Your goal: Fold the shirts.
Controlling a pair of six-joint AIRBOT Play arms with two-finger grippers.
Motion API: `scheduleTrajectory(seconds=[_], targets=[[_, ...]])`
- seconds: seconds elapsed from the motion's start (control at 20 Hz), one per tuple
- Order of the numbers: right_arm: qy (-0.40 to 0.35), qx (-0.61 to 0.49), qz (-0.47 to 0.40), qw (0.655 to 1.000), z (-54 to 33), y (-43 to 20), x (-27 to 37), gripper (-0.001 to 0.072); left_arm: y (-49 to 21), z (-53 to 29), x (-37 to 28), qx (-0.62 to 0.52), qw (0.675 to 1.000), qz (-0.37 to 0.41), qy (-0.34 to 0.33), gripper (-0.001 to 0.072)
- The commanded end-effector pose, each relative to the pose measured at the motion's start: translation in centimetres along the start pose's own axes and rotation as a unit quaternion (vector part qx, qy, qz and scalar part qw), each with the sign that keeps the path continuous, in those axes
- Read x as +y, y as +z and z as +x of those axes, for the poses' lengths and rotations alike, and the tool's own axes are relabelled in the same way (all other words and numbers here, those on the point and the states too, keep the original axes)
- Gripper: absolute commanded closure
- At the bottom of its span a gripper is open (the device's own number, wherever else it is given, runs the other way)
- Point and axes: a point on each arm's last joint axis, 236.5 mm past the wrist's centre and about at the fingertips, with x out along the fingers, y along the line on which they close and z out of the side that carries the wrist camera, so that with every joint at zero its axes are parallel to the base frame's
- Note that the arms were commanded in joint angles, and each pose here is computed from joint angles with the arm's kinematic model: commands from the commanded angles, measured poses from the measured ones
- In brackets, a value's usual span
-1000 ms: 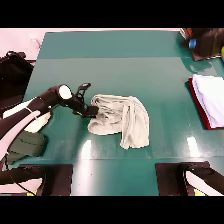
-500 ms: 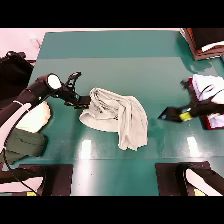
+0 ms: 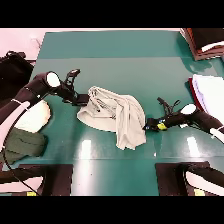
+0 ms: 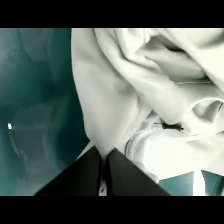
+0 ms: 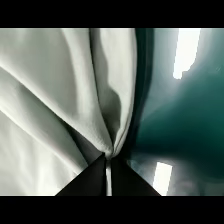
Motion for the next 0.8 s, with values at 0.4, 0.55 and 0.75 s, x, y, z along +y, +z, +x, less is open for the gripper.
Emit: scheduleTrajectory(seconds=[0.4, 0.55, 0.75], targets=[[-0.129, -0.424, -0.243, 0.863, -38.2, 7.1, 13.8, 0.0696, 7.5, -42.1, -6.6, -0.482, 0.862, 0.127, 0.09, 0.0682], [-0.171, -0.497, -0.257, 0.811, -45.3, 4.0, 16.5, 0.0696, 2.4, -51.2, -8.5, -0.57, 0.808, 0.135, 0.069, 0.0682], [-0.216, -0.537, -0.247, 0.777, -49.8, 1.4, 17.7, 0.0696, -2.2, -56.0, -10.3, -0.617, 0.773, 0.144, 0.033, 0.0683]])
